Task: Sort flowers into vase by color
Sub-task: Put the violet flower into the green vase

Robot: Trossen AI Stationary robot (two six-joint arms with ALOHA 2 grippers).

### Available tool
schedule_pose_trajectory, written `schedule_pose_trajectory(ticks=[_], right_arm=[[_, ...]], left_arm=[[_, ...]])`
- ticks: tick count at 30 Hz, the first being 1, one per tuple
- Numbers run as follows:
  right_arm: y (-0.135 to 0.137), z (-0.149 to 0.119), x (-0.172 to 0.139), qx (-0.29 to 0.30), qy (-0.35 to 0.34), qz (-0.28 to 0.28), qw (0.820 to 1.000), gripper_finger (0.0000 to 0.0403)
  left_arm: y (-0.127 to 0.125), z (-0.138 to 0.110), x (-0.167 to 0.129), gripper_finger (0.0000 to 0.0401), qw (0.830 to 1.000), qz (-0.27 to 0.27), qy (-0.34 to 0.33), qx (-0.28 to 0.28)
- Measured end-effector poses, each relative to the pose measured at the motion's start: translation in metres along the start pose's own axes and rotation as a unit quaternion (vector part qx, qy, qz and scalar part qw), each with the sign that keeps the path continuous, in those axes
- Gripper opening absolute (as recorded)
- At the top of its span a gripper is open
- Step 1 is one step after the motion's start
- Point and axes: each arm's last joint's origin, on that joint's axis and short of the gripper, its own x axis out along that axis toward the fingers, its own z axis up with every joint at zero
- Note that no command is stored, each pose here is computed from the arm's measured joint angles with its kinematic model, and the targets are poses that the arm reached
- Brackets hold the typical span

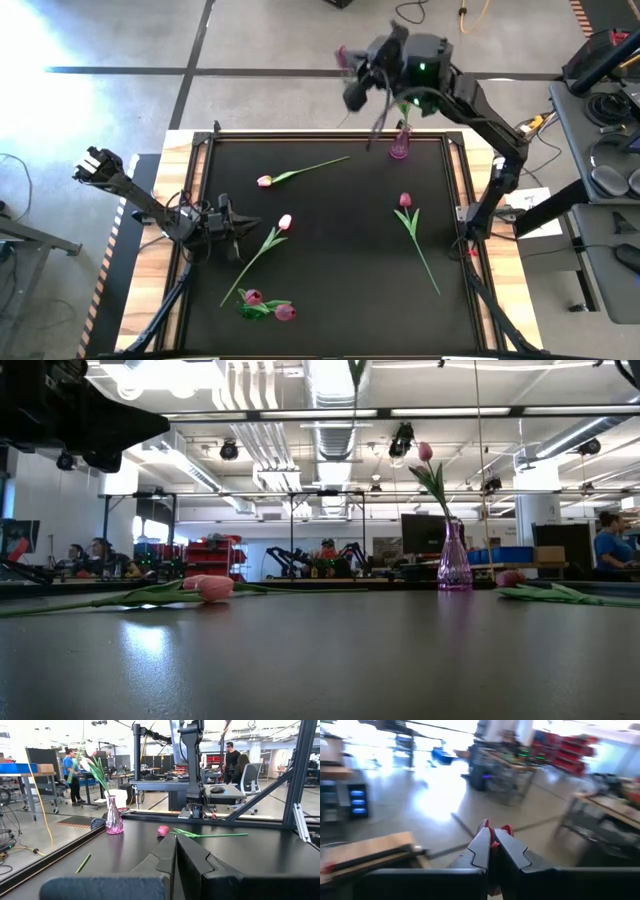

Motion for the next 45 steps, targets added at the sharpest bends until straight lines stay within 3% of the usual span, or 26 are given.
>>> schedule_pose_trajectory(ticks=[6, 14, 21, 29, 33, 45], right_arm=[[0.055, 0.012, -0.030, 0.008, -0.017, 0.103, 0.995, 0.0013], [0.136, 0.017, -0.064, 0.026, -0.029, 0.224, 0.974, 0.0013], [0.200, 0.018, -0.086, 0.023, -0.067, 0.297, 0.952, 0.0013], [0.253, 0.014, -0.106, 0.024, -0.105, 0.355, 0.929, 0.0013], [0.276, 0.010, -0.110, 0.029, -0.124, 0.406, 0.905, 0.0013], [0.325, -0.015, -0.090, -0.106, -0.192, 0.389, 0.895, 0.0013]], left_arm=[[0.000, 0.001, 0.000, 0.0000, 1.000, 0.000, -0.002, -0.001], [0.000, 0.001, 0.000, 0.0000, 1.000, 0.001, -0.002, 0.005], [0.001, 0.001, 0.000, 0.0000, 1.000, 0.002, -0.003, 0.003], [0.000, 0.001, 0.000, 0.0000, 1.000, 0.001, -0.003, -0.005], [0.000, 0.001, 0.000, 0.0000, 1.000, 0.001, -0.003, -0.005], [0.000, 0.001, 0.000, 0.0000, 1.000, 0.001, -0.003, -0.005]])
